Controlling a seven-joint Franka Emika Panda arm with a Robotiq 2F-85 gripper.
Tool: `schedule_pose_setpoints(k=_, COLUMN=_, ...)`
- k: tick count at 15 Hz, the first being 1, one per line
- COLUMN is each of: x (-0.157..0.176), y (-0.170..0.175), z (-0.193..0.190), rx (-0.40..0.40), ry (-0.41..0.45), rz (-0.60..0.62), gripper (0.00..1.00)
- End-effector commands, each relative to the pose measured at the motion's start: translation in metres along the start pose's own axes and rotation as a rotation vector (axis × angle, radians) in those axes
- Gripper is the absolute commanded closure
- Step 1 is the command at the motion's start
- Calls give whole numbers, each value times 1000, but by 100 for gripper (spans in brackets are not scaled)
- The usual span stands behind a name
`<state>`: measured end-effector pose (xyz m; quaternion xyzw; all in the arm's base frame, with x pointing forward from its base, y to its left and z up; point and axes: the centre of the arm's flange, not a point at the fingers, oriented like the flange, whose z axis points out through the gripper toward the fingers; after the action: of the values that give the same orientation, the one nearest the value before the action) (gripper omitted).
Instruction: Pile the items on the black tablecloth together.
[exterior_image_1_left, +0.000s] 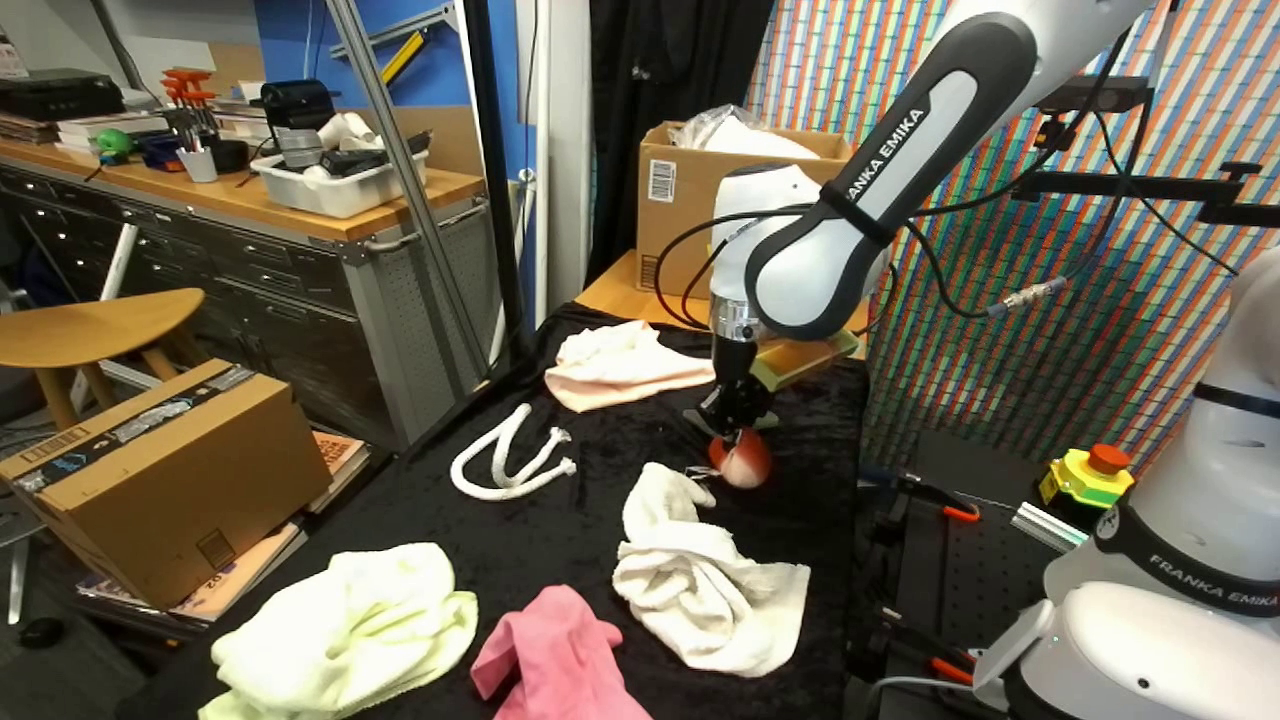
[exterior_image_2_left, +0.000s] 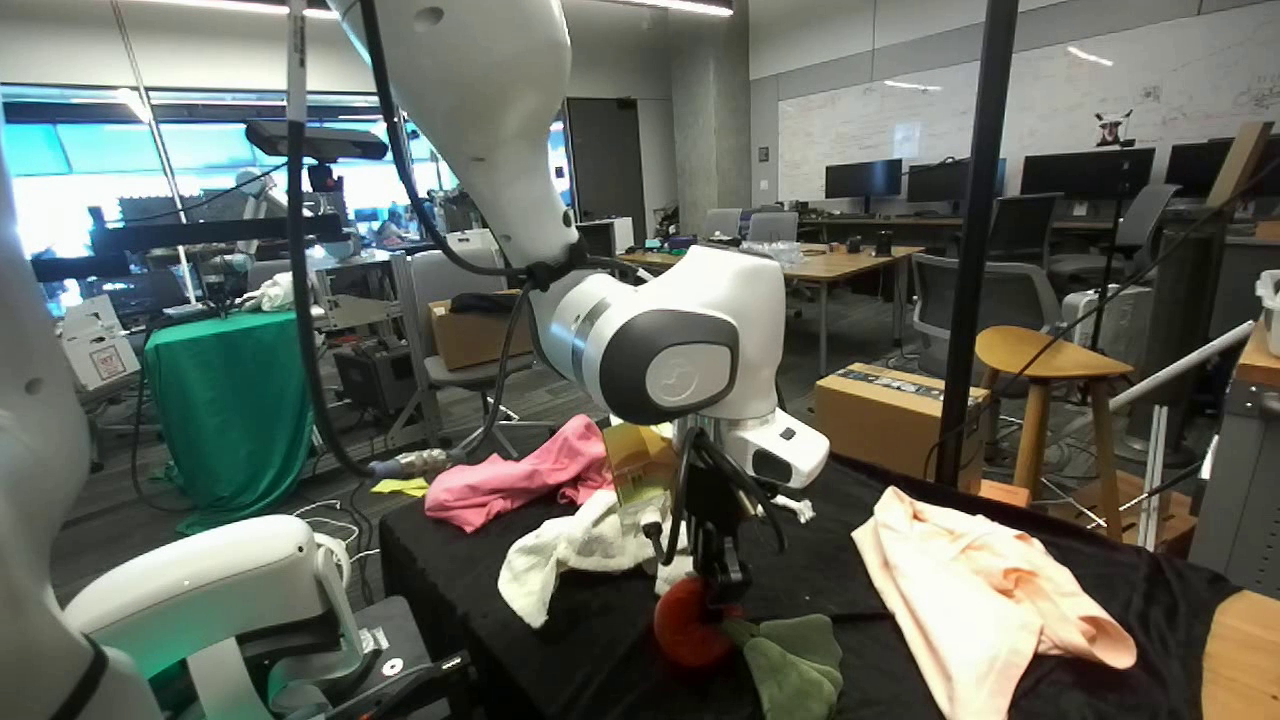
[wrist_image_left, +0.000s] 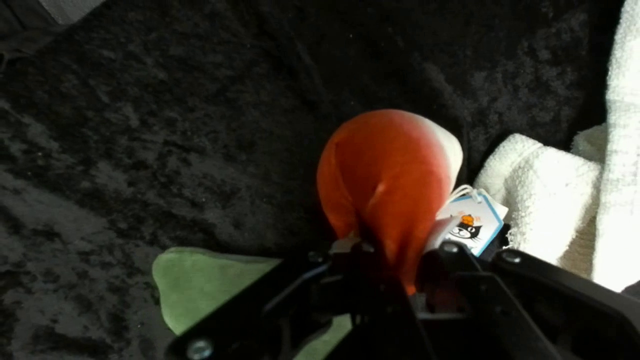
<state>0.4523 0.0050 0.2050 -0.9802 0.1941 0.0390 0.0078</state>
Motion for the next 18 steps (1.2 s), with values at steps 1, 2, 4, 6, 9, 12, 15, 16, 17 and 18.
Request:
schedule_pose_setpoints(k=1, x=-2, y=-8, z=-28, rx=0, ry=22, rz=-10, gripper=90)
schedule_pose_setpoints(k=2, x=-1, y=-13, z=-38, rx=-6, ry=44, rz=-23, gripper=93)
schedule_pose_setpoints(k=4, x=4, y=-25, z=-55, rx=-24, ry=89, rz=-56, gripper=91)
schedule_pose_setpoints(k=6, x=11, y=-41, z=-75, rx=-40, ry=109, rz=-101, gripper=91)
schedule_pose_setpoints(k=9, x=22, y=-71, z=-101, rx=-67, ry=81, rz=-176, gripper=91)
schedule_pose_setpoints(k=12, x=31, y=-104, z=-119, rx=-81, ry=58, rz=-238, gripper=91)
schedule_pose_setpoints(k=15, x=39, y=-133, z=-130, rx=-69, ry=67, rz=-272, gripper=91)
schedule_pose_setpoints(k=16, x=42, y=-141, z=-132, rx=-65, ry=81, rz=-278, gripper=91)
schedule_pose_setpoints(k=17, x=46, y=-150, z=-129, rx=-63, ry=98, rz=-281, gripper=91)
schedule_pose_setpoints(k=18, x=48, y=-157, z=-129, rx=-59, ry=107, rz=-284, gripper=91)
